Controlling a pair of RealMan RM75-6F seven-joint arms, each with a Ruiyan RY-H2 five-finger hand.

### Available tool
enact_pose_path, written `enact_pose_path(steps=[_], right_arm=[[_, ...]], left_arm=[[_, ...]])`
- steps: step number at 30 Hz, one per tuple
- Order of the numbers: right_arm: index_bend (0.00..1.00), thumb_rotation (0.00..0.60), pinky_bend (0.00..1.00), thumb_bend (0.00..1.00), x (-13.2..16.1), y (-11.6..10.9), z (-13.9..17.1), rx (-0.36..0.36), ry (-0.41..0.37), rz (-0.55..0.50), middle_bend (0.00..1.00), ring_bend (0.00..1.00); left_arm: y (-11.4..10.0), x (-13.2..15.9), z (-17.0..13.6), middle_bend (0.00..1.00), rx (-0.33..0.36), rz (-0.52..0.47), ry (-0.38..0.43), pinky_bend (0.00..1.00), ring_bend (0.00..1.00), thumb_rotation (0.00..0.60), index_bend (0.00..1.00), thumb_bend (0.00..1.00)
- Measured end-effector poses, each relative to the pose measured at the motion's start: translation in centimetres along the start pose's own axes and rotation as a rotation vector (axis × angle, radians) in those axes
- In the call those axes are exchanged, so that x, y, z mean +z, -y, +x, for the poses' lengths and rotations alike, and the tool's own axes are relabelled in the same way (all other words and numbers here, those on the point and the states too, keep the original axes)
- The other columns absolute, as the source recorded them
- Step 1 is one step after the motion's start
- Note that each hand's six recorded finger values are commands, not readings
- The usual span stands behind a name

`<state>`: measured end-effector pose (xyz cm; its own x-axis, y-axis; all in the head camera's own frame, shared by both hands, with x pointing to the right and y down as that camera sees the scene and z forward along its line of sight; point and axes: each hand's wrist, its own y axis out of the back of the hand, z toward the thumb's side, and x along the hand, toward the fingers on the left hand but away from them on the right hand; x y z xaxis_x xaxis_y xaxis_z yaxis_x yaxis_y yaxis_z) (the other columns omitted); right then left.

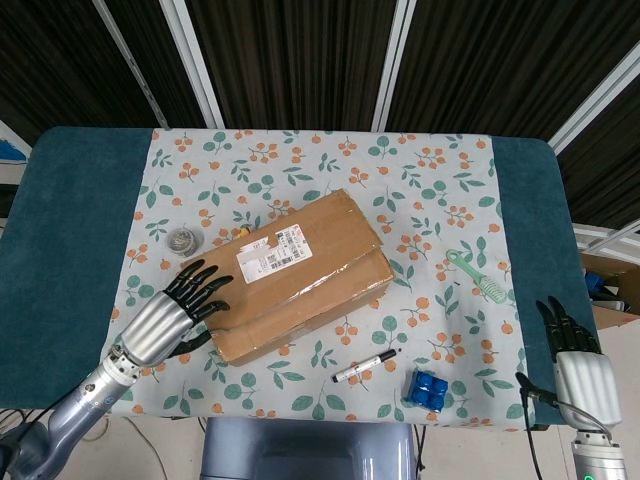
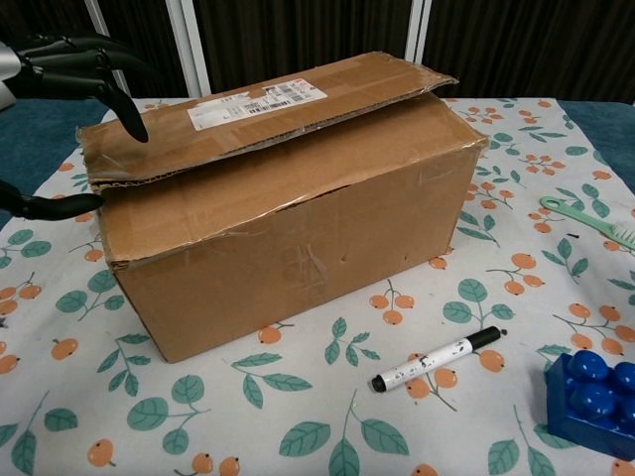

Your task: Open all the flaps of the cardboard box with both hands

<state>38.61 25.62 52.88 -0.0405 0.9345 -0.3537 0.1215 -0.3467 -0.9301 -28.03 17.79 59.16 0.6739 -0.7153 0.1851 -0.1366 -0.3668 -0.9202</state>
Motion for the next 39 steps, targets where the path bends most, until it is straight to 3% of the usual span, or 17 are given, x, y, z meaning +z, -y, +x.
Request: enact_pose_path(steps=[15, 39], right_arm=[[0.0, 0.6, 0.23, 0.18, 0.1, 0.0, 0.1, 0.007, 0.001, -0.007, 0.06, 0.17], [0.0, 0.6, 0.23, 0.18, -0.1, 0.1, 0.1, 0.014, 0.011, -0.007, 0.06, 0.17]], left_arm=[[1.3, -0.8, 0.7, 0.13, 0.017, 0.013, -0.019, 0.0, 0.0, 0.6, 0.45, 0.34], [0.2, -2.0, 0.5, 0.17, 0.095, 0.044, -0.06, 0.0, 0.0, 0.6, 0.55, 0.41]])
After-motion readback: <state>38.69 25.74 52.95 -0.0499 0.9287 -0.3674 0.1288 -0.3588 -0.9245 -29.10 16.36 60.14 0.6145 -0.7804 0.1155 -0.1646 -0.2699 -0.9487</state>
